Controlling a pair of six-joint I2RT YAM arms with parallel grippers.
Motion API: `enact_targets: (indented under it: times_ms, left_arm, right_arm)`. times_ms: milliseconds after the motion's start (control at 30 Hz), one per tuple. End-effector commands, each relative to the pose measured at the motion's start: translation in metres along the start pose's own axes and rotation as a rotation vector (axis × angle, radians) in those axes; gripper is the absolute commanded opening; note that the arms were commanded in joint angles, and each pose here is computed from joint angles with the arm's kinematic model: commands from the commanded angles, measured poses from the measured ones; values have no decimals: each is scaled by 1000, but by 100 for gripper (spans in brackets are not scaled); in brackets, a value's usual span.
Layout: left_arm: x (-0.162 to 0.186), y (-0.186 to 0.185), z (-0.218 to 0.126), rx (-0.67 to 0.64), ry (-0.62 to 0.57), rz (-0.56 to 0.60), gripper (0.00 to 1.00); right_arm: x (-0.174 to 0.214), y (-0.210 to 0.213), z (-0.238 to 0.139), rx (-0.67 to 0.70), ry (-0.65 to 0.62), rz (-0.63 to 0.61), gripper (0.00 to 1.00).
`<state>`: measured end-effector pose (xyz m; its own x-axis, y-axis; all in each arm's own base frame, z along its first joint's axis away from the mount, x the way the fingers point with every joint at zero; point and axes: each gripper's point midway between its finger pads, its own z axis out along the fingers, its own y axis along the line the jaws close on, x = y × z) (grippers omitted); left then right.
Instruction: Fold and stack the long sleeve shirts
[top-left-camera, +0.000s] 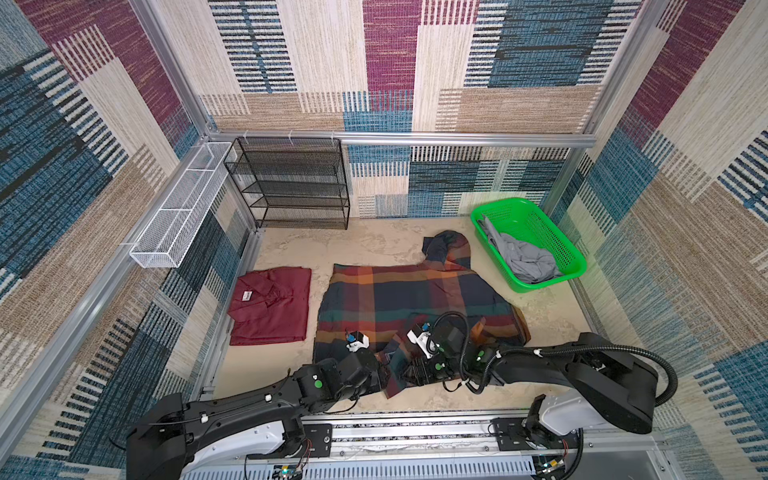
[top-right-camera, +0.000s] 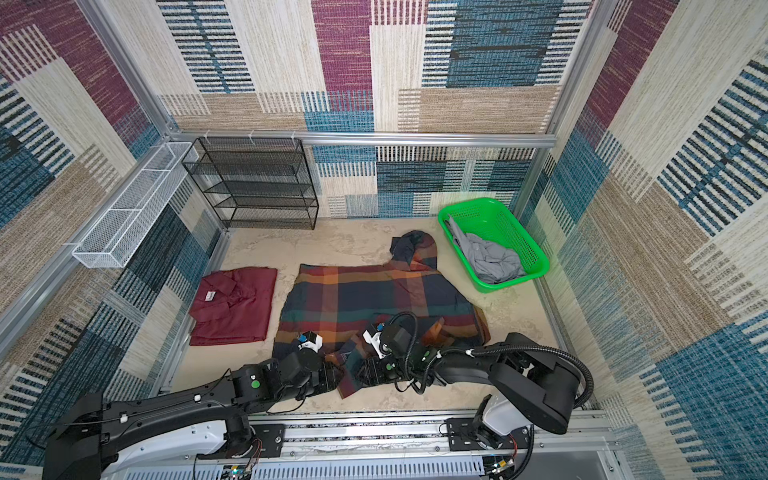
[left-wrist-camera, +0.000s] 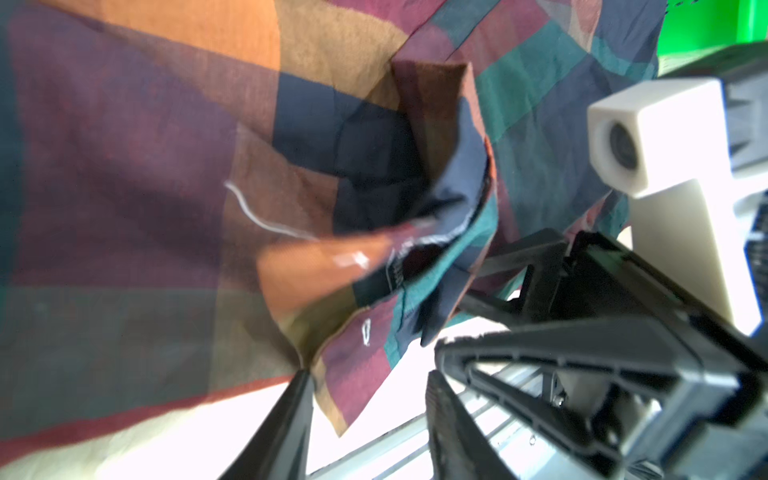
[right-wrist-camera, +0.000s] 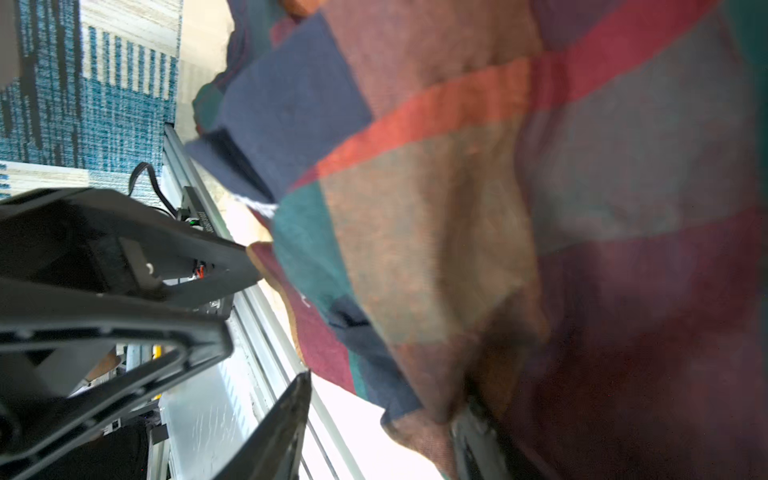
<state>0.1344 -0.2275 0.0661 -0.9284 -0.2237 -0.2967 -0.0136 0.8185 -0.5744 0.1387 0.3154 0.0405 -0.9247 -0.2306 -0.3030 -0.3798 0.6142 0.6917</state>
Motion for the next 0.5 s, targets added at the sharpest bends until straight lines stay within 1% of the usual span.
enact_targets:
  times_ms: [0, 33, 67, 167, 233, 333, 467]
  left_arm:
    - [11, 23, -4, -76, 45, 31, 54]
    - [13, 27, -5, -90, 52, 22, 57]
    - [15, 31, -6, -103, 62, 6, 65]
    - [23, 37, -3, -141, 93, -45, 69]
    - [29, 36, 2, -154, 114, -67, 69]
    - [32, 28, 10, -162, 115, -51, 70]
    - [29, 10, 20, -98, 96, -56, 69]
  right_arm:
    - [-5, 0, 1, 4, -27, 9, 53]
    - [-5, -1, 2, 8, -25, 12, 53]
    - [-5, -1, 2, 9, -25, 16, 52]
    - [-6, 1, 2, 1, -25, 24, 51]
    - [-7, 4, 4, -16, -19, 29, 50]
    - [-7, 8, 6, -38, -11, 35, 49]
    - [-7, 12, 8, -62, -1, 43, 48]
